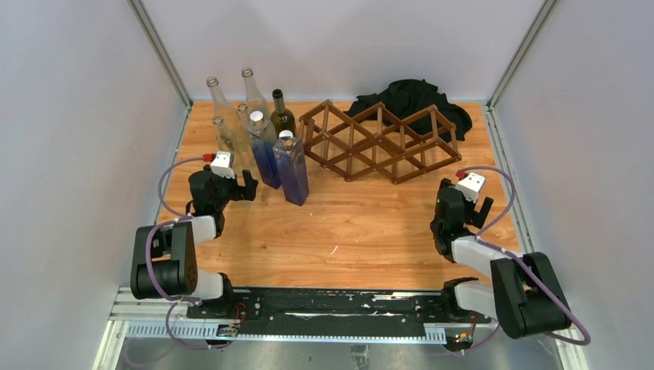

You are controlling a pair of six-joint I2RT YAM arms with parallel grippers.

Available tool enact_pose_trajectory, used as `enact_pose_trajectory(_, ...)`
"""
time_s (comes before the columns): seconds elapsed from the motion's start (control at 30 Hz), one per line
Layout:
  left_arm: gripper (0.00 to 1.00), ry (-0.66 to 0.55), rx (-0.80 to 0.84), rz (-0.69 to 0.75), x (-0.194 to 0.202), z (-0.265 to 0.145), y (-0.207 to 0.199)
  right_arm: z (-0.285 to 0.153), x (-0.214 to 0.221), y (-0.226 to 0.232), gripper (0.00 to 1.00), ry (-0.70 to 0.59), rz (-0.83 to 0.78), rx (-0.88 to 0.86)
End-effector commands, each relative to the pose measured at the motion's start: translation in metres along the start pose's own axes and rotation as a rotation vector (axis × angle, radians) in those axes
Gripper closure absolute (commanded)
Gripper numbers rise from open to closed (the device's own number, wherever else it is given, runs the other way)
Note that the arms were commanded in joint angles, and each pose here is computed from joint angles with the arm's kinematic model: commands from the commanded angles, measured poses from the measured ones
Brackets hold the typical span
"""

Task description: Take the wine bottle off the wine rack

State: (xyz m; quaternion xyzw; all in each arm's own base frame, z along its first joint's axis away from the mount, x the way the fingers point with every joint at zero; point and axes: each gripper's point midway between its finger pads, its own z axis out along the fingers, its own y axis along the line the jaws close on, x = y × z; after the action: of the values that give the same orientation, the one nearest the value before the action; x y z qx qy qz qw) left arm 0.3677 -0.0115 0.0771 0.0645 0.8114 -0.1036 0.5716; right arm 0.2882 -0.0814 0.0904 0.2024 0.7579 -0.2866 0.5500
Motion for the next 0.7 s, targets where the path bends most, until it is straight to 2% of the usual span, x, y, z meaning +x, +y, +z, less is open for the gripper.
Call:
enact_pose_trajectory(0.0, 0.0, -0.156, -0.039, 0.044, -0.032, -0.002, 0.003, 0.01, -0.014, 0.006, 0.0, -0.1, 0.105, -0.024)
enact_pose_trajectory(0.1, 0.0, -0.196, -0.046, 0.082, -0.032, -0.009, -0.004, 0.012, -0.012, 0.01, 0.02, -0.11, 0.095, -0.053)
enact_pose_trajectory(0.2, 0.0, -0.214, -0.078, 0.183, -0.021, -0.017, -0.013, 0.009, -0.014, 0.026, 0.04, -0.122, 0.051, -0.153)
enact_pose_trajectory(0.27, 0.0, -0.319, -0.073, 0.198, -0.028, -0.023, -0.021, 0.006, -0.015, 0.039, 0.03, -0.14, 0.006, -0.247)
enact_pose_trajectory(0.3, 0.0, -0.312, -0.084, 0.195, -0.028, -0.022, -0.019, 0.004, -0.015, 0.045, 0.03, -0.152, -0.012, -0.283)
enact_pose_trajectory(0.37, 0.0, -0.22, -0.081, 0.203, -0.018, -0.018, -0.017, -0.001, -0.01, 0.07, 0.02, -0.179, -0.072, -0.42)
enact_pose_trajectory(0.43, 0.0, -0.273, -0.083, 0.187, -0.024, -0.017, -0.017, 0.006, -0.009, 0.069, 0.0, -0.202, -0.084, -0.389)
enact_pose_trajectory(0.53, 0.0, -0.235, -0.082, 0.19, -0.02, -0.016, -0.017, 0.019, -0.004, 0.07, 0.0, -0.119, -0.079, -0.371)
enact_pose_trajectory(0.67, 0.0, -0.249, -0.174, 0.131, -0.023, -0.016, -0.001, 0.021, -0.003, 0.069, 0.0, -0.113, -0.066, -0.376)
